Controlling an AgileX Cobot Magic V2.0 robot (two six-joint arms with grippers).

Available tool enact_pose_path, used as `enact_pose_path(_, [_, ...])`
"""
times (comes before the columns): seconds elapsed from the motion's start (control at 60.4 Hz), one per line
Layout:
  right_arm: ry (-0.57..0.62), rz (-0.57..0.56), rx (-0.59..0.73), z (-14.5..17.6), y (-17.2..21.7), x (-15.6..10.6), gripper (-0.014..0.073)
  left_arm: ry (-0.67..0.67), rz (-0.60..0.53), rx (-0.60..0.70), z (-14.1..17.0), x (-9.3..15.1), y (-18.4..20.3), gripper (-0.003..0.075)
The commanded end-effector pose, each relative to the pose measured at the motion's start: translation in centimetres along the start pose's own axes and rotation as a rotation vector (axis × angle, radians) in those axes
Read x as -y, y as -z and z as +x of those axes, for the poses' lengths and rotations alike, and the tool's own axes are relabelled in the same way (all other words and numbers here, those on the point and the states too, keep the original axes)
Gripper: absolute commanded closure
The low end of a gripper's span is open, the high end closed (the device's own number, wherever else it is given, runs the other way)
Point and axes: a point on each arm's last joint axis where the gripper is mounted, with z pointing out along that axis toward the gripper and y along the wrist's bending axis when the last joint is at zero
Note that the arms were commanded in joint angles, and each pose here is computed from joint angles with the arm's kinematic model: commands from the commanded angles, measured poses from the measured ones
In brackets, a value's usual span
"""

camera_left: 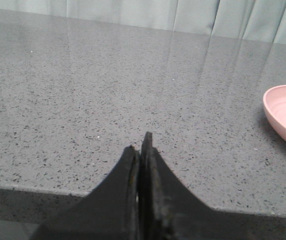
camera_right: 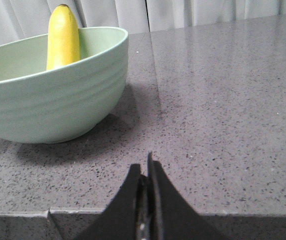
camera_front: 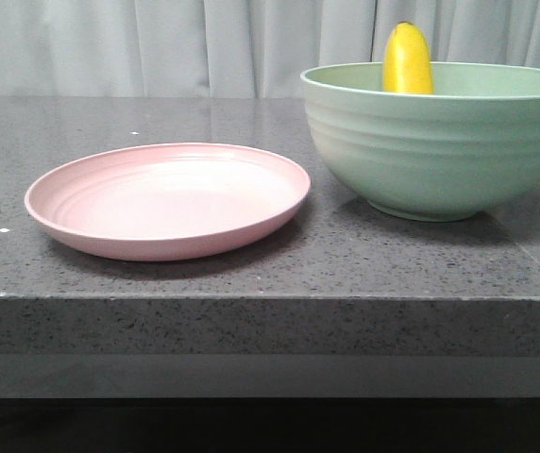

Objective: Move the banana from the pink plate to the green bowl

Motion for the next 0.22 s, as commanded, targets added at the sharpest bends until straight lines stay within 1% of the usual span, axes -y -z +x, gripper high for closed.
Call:
enact_pose_path(0.0, [0.011, 0.004, 0.092, -0.70, 0.19, 0.03, 0.0657, 0.009, 0.003, 0.105, -0.82, 0.02, 0.18, 0.0741])
enact_pose_path(0.199, [0.011, 0.004, 0.092, -0.70, 0.19, 0.03, 0.0657, 0.009, 0.003, 0.105, -0.82, 0.02, 0.18, 0.0741])
